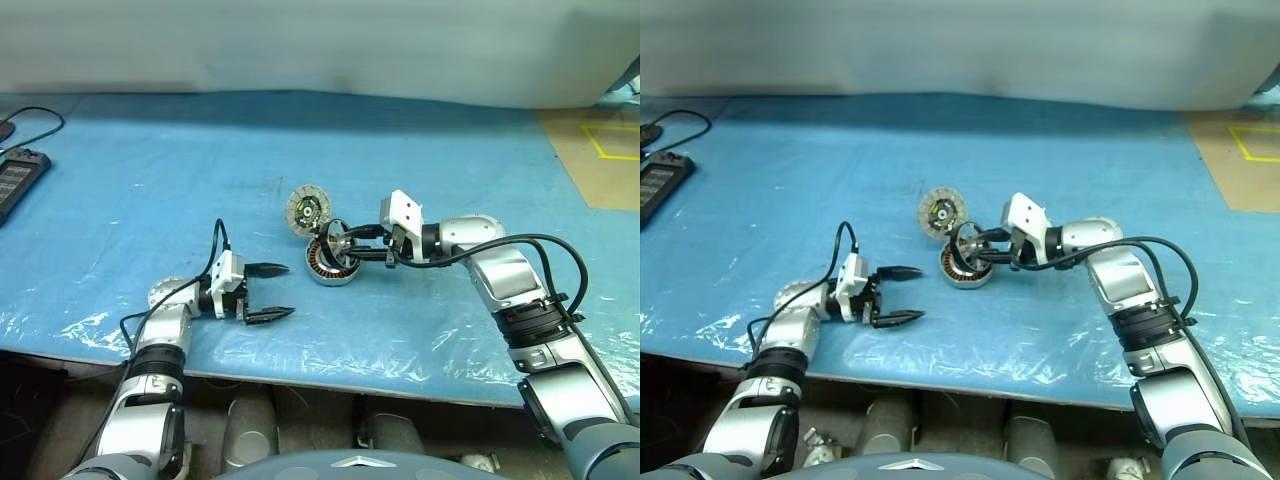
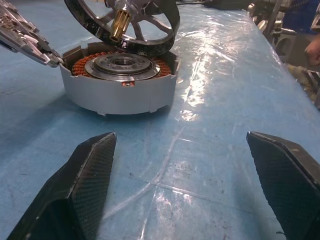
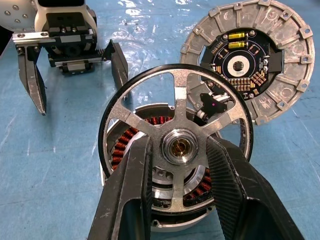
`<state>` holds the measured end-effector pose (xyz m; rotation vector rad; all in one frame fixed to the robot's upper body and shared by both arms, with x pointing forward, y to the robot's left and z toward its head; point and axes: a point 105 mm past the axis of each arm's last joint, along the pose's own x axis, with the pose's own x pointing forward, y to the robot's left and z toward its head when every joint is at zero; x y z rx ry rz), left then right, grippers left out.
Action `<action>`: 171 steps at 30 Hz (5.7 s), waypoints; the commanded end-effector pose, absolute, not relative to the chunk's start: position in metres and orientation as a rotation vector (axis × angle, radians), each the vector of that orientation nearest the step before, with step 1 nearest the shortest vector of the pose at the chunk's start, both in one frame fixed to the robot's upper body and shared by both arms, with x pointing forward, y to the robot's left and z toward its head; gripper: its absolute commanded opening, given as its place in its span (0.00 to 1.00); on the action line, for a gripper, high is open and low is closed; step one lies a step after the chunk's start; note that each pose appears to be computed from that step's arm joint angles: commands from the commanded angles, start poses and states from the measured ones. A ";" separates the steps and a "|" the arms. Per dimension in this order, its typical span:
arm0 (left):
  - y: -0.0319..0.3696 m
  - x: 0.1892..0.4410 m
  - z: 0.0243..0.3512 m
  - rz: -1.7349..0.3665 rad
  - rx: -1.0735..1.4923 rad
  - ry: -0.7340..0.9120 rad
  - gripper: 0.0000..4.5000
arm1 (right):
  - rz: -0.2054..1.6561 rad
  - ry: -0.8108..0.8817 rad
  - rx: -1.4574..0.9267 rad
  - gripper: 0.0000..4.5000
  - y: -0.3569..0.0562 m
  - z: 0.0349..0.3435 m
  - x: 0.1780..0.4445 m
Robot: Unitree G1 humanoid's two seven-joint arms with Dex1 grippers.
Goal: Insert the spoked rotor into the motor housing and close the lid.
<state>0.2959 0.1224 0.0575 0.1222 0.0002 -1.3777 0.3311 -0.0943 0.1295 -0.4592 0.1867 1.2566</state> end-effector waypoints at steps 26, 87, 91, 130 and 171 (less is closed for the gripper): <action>0.125 0.293 0.068 -1.353 0.126 -0.009 0.98 | 1.276 0.171 -0.517 0.31 -0.091 0.131 0.330; 0.132 0.299 0.078 -1.308 0.111 -0.037 0.98 | 1.257 0.316 -0.368 0.06 -0.064 0.068 0.334; 0.134 0.303 0.080 -1.277 0.104 -0.055 0.98 | 1.261 0.292 -0.360 0.06 -0.064 0.069 0.331; 0.153 0.362 0.098 -0.979 0.072 -0.076 0.98 | 1.227 0.101 -0.200 0.52 -0.065 0.120 0.327; 0.032 0.411 0.175 -1.198 -0.195 -0.133 0.01 | 1.027 0.152 -0.210 0.00 -0.113 0.113 0.302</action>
